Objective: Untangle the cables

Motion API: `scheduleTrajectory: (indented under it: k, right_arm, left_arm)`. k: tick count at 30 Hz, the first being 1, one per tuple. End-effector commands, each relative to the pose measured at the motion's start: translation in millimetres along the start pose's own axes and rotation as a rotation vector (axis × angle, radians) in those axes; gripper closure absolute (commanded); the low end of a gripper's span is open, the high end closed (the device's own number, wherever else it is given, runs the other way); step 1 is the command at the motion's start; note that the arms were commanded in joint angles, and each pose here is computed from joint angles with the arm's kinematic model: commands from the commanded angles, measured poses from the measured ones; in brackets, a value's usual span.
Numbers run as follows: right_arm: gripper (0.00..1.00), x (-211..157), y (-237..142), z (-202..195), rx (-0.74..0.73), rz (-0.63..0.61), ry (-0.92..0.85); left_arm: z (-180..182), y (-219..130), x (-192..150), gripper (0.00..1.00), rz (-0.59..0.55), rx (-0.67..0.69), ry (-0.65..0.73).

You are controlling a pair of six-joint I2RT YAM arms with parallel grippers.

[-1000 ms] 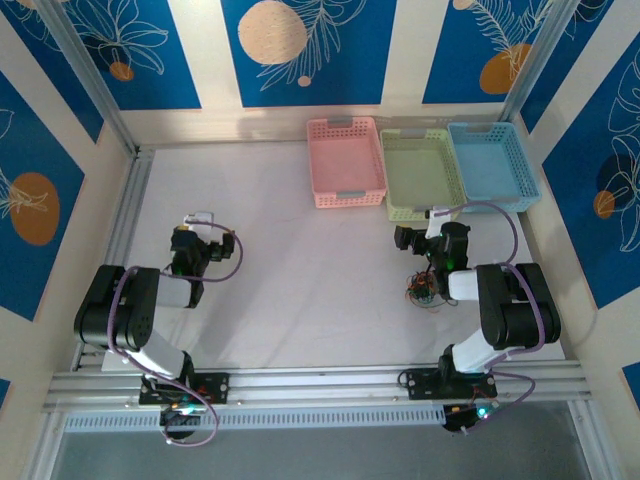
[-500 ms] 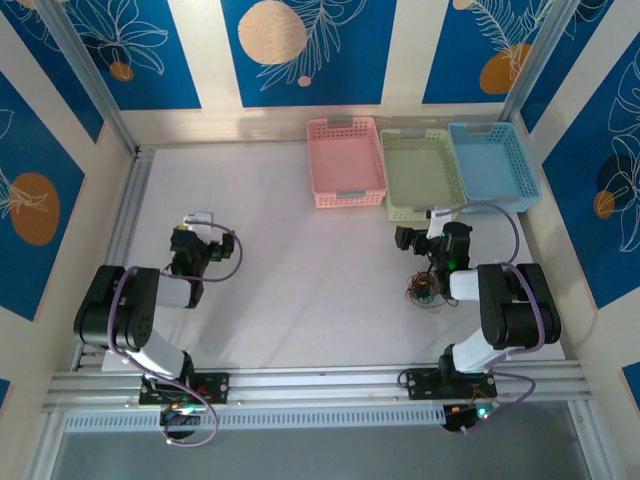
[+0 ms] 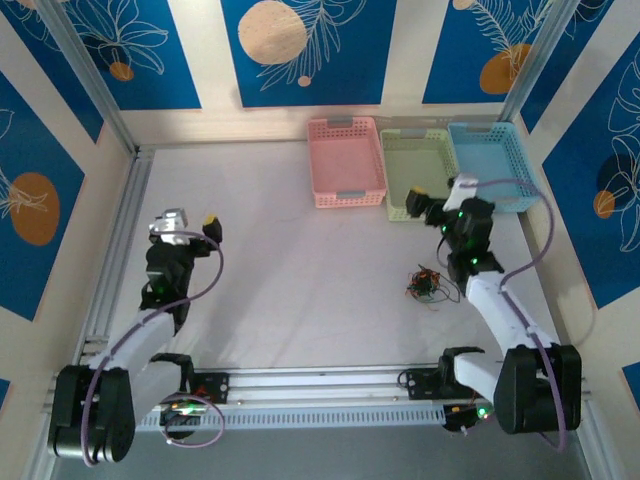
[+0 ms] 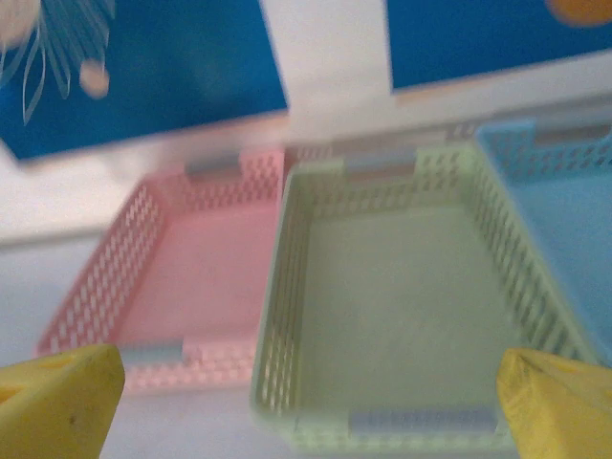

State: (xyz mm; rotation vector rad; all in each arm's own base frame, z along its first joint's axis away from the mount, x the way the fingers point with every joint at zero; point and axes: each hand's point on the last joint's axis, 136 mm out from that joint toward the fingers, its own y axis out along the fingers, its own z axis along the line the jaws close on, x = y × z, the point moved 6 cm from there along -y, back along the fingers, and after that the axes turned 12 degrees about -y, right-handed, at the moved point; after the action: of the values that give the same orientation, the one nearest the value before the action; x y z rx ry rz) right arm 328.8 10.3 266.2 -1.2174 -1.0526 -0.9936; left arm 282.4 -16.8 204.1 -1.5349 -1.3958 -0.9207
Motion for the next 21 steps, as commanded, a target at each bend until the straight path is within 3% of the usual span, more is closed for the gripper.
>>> scheduleTrajectory:
  k: [1,10,13,15,21]
  right_arm:
    - [0.03,-15,8,-16,0.003,0.262,0.213]
    - [0.11,-4,80,-57,-0.137,0.517,0.223]
    - [0.13,-4,108,-78,-0.181,0.579,0.205]
    - [0.21,-6,123,-90,-0.188,0.634,0.23]
    - [0.23,-16,155,-115,-0.219,0.71,0.219]
  left_arm:
    - [-11,-5,-8,0.0,0.125,-0.061,-0.2]
    - [-23,-3,-30,0.06,0.304,-0.155,-0.29]
    - [-19,0,-37,0.06,0.316,-0.135,-0.287]
    - [-17,2,-40,0.06,0.32,-0.128,-0.28]
    - [-15,2,-45,0.06,0.321,-0.123,-0.27]
